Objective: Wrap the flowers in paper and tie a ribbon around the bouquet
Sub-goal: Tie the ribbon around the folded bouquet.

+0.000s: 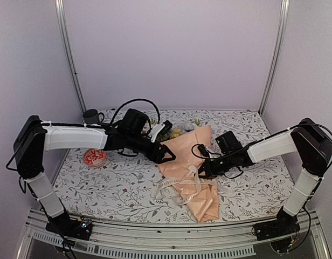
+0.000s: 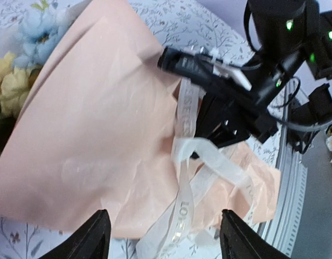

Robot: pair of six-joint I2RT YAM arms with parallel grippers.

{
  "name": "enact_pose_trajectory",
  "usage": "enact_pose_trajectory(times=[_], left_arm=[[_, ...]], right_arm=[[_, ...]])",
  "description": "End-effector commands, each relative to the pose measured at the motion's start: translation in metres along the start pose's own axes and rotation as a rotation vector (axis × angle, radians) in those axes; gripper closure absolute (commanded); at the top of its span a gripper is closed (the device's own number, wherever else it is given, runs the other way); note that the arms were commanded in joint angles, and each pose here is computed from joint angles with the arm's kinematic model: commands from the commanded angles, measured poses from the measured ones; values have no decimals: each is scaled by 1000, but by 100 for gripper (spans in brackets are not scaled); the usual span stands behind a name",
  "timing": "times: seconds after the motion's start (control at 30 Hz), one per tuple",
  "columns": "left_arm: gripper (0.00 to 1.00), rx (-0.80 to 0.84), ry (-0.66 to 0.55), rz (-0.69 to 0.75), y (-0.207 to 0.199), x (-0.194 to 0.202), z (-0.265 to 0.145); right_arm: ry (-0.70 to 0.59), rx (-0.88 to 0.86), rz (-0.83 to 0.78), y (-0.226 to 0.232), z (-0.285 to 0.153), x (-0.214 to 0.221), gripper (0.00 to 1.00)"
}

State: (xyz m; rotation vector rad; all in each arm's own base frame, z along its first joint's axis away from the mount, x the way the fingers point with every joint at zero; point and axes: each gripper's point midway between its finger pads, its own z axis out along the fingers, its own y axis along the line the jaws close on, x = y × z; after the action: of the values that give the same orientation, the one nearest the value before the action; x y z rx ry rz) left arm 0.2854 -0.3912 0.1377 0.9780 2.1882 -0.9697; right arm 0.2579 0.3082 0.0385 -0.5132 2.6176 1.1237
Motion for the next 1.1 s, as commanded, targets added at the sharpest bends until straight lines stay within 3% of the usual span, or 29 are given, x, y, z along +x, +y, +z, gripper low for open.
enact_pose_trajectory(times=[0.0, 0.17, 0.3, 0.37, 0.43, 0.57, 0.6, 1.07], left_arm=[[34, -185, 314, -53, 18, 115, -6], [30, -212, 438, 18, -2, 167, 6], [30, -276, 450, 16, 7, 173, 19], [36, -270, 439, 11, 7, 171, 26], [49, -280, 437, 23, 7, 169, 31], [96, -284, 461, 47, 7, 175, 29], [100, -297, 459, 53, 9, 173, 26], [100, -403, 409, 103, 29, 148, 14]], right_arm=[[-4, 16, 13, -1, -2, -2, 100], [-4, 21, 10, 0, -2, -5, 100], [-4, 17, 9, 2, -3, -7, 100], [-6, 22, 10, 2, -3, -7, 100], [-7, 28, 10, 2, -5, -7, 100], [-18, 43, 10, 2, -9, -9, 100], [-19, 46, 9, 2, -10, -10, 100], [-33, 67, 4, 4, -18, -26, 100]])
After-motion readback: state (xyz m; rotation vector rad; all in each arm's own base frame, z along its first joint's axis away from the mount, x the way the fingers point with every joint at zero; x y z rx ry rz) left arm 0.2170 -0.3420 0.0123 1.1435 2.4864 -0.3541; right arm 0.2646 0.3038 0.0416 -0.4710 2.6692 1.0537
